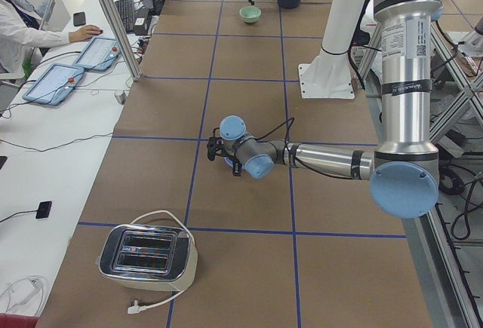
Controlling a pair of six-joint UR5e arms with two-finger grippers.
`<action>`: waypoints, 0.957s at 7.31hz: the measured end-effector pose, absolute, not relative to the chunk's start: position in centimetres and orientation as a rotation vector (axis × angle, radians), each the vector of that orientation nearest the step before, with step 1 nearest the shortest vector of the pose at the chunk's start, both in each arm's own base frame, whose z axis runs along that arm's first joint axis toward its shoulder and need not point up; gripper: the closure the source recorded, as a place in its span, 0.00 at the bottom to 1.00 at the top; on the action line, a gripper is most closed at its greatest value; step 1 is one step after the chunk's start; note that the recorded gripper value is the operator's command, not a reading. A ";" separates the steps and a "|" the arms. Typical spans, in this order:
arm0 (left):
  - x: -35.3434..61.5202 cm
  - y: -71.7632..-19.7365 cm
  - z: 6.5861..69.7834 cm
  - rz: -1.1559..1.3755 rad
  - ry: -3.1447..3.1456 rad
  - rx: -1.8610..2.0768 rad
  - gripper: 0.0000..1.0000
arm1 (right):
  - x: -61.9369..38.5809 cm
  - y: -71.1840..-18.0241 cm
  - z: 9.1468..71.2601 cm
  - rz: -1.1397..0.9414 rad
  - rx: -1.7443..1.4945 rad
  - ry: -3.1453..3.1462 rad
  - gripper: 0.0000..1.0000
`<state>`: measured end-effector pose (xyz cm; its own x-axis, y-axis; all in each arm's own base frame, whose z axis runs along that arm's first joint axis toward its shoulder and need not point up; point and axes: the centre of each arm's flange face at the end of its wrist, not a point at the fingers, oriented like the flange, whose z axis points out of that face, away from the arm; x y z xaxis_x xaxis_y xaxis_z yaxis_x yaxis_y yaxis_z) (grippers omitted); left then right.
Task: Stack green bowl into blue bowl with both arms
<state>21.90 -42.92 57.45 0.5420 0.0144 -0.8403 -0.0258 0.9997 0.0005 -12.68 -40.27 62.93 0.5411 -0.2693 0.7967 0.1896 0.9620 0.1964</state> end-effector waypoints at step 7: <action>23.4 -43.2 58.3 0.038 0.990 -0.033 0.43 | -14.4 -42.1 63.4 -0.287 0.080 -0.962 0.51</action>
